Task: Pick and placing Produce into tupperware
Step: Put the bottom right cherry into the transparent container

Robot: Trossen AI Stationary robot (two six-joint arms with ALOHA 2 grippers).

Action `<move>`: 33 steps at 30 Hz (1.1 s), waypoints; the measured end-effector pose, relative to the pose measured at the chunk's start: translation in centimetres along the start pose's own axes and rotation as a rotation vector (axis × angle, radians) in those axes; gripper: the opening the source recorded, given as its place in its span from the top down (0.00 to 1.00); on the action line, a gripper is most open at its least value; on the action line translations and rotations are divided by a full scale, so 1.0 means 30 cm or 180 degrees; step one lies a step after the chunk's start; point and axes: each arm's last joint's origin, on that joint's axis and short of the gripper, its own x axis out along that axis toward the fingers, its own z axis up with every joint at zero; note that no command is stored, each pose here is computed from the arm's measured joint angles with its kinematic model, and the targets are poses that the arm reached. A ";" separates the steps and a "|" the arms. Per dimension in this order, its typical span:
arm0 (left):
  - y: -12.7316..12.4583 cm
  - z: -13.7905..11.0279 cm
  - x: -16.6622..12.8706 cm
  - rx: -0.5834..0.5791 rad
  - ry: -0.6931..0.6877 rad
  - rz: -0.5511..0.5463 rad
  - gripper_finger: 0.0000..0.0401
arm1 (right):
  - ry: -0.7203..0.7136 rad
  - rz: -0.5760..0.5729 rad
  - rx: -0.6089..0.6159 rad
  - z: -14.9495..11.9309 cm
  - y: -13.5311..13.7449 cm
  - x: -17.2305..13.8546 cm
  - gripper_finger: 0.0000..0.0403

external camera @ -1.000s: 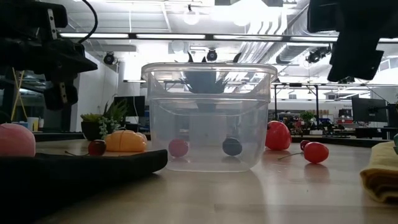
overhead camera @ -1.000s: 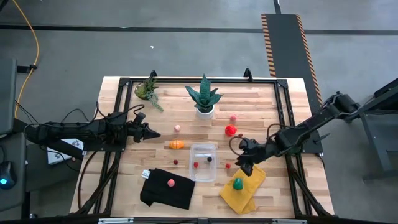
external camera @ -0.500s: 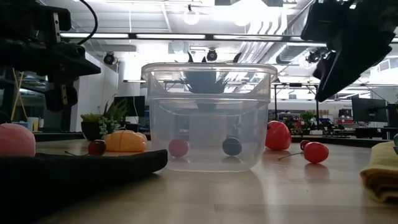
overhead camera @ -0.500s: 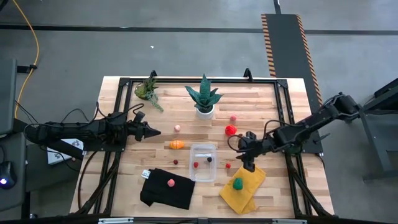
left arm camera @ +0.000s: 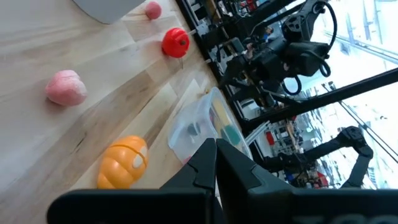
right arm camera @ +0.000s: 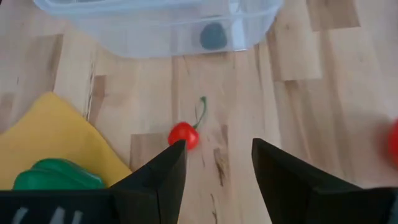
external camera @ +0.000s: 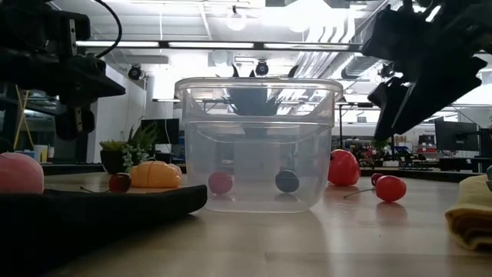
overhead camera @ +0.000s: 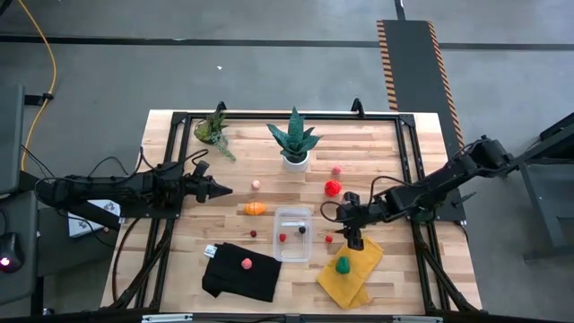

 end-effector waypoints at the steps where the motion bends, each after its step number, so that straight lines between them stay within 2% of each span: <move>1: 0.001 0.000 0.001 -0.0003 0.0007 0.0012 1.00 | 0.0003 0.0010 0.0000 0.000 0.001 0.007 0.57; 11: 0.012 -0.005 0.009 -0.0029 0.0075 0.0129 1.00 | 0.0098 0.0405 -0.0010 -0.008 0.038 0.082 0.58; 33: 0.011 -0.007 0.011 -0.0060 0.0139 0.0098 1.00 | 0.0225 0.0284 0.0002 -0.017 0.040 0.160 0.58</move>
